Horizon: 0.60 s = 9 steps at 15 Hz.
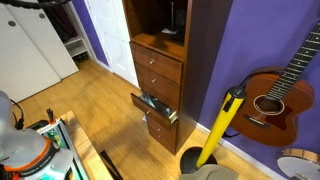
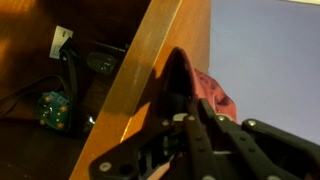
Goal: Remove the cap from on top of the cabinet and put it in the top shelf
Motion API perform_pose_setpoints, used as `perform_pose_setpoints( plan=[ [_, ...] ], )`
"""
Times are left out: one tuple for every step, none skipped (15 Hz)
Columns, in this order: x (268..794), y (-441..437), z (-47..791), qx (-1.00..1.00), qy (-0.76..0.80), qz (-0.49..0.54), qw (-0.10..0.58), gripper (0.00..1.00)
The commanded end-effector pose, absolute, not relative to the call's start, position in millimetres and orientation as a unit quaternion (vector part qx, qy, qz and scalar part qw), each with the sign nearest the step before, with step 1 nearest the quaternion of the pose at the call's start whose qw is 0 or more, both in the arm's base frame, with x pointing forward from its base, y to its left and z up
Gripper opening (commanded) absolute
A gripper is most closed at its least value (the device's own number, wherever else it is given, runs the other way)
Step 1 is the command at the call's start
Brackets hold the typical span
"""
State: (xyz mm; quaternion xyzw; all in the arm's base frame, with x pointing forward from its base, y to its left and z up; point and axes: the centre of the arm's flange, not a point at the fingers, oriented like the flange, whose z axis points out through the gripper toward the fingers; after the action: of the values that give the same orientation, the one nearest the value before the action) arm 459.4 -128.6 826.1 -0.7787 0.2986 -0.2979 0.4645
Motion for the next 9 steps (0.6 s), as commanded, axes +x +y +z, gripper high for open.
perform_pose_setpoints(
  plan=[
    [451,-139,826,-0.75,0.307,-0.31,0.498,0.0],
    [447,-142,830,-0.743,0.306,-0.316,0.505,0.01],
    [443,-146,835,-0.736,0.303,-0.322,0.513,0.01],
    [437,-150,840,-0.728,0.299,-0.329,0.521,0.02],
    [432,-154,844,-0.721,0.297,-0.335,0.53,0.02],
    [426,-158,849,-0.713,0.293,-0.34,0.539,0.02],
    [418,-162,856,-0.707,0.291,-0.344,0.545,0.02],
    [413,-165,860,-0.705,0.301,-0.342,0.544,0.02],
    [405,-167,867,-0.702,0.297,-0.348,0.545,0.02]
  ],
)
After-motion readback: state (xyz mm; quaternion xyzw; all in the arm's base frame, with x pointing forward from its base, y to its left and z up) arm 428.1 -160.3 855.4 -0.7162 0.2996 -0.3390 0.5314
